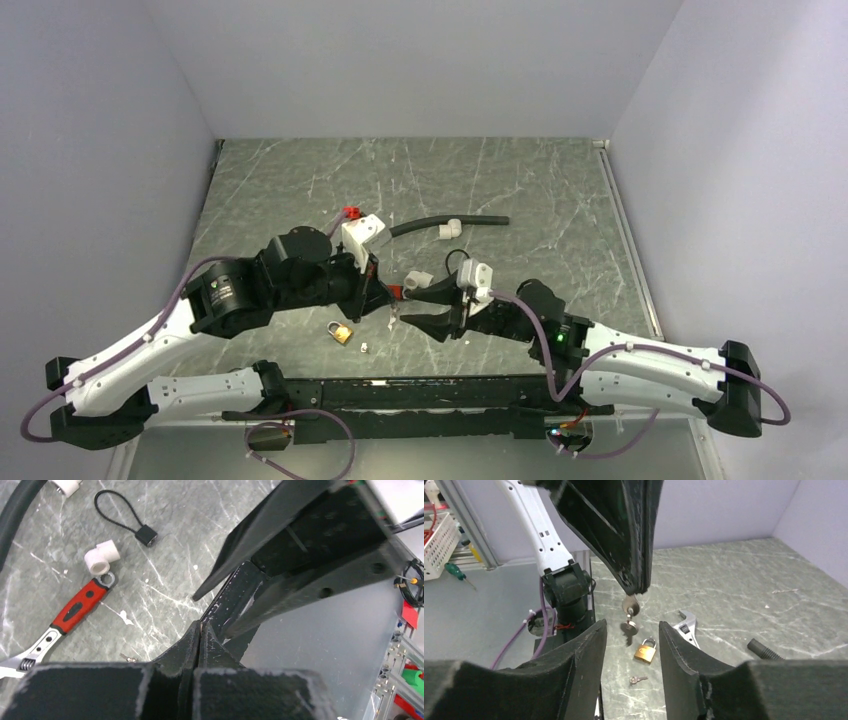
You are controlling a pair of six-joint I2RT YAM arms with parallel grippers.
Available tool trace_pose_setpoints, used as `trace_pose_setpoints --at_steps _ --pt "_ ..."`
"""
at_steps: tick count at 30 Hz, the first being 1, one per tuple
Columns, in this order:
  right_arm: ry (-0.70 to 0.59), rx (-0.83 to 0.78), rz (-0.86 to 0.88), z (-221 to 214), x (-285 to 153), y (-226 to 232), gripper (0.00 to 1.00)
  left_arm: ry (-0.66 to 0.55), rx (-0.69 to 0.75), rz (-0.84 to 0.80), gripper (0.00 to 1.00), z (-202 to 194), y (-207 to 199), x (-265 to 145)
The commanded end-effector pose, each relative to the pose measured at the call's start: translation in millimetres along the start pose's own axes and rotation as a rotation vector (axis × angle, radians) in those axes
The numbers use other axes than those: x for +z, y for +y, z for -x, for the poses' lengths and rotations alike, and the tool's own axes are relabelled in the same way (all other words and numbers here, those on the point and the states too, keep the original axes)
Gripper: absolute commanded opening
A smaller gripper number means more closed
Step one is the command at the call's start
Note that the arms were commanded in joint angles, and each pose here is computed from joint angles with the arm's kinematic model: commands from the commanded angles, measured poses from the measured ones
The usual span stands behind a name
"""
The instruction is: Unlock with the key
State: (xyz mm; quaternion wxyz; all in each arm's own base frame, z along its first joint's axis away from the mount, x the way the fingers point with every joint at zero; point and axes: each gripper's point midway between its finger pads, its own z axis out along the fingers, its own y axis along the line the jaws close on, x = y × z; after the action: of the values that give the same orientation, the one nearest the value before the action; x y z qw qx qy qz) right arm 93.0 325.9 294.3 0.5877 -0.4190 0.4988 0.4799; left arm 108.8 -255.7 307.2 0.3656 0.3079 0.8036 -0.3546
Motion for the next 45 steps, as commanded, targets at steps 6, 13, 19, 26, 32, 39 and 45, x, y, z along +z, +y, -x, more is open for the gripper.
trace_pose_setpoints --at_steps 6,13,19,26,32,39,45 --pt "-0.082 0.056 0.016 17 12 1 0.43 -0.047 0.124 -0.160 0.00 17 -29 -16" --pt "-0.114 0.066 0.082 25 9 13 0.40 -0.045 0.168 -0.195 0.00 20 -35 -21" --pt "-0.098 0.085 0.104 21 15 16 0.32 -0.051 0.184 -0.198 0.00 23 -36 -21" --pt "-0.113 0.089 0.110 26 15 17 0.31 -0.046 0.194 -0.205 0.00 23 -37 -20" --pt "-0.114 0.095 0.133 28 14 21 0.30 -0.040 0.196 -0.203 0.00 22 -36 -20" --pt "-0.122 0.101 0.166 32 13 27 0.28 -0.040 0.204 -0.210 0.00 21 -37 -19" --pt "-0.128 0.111 0.193 36 13 31 0.33 -0.043 0.226 -0.238 0.00 20 -41 -22"
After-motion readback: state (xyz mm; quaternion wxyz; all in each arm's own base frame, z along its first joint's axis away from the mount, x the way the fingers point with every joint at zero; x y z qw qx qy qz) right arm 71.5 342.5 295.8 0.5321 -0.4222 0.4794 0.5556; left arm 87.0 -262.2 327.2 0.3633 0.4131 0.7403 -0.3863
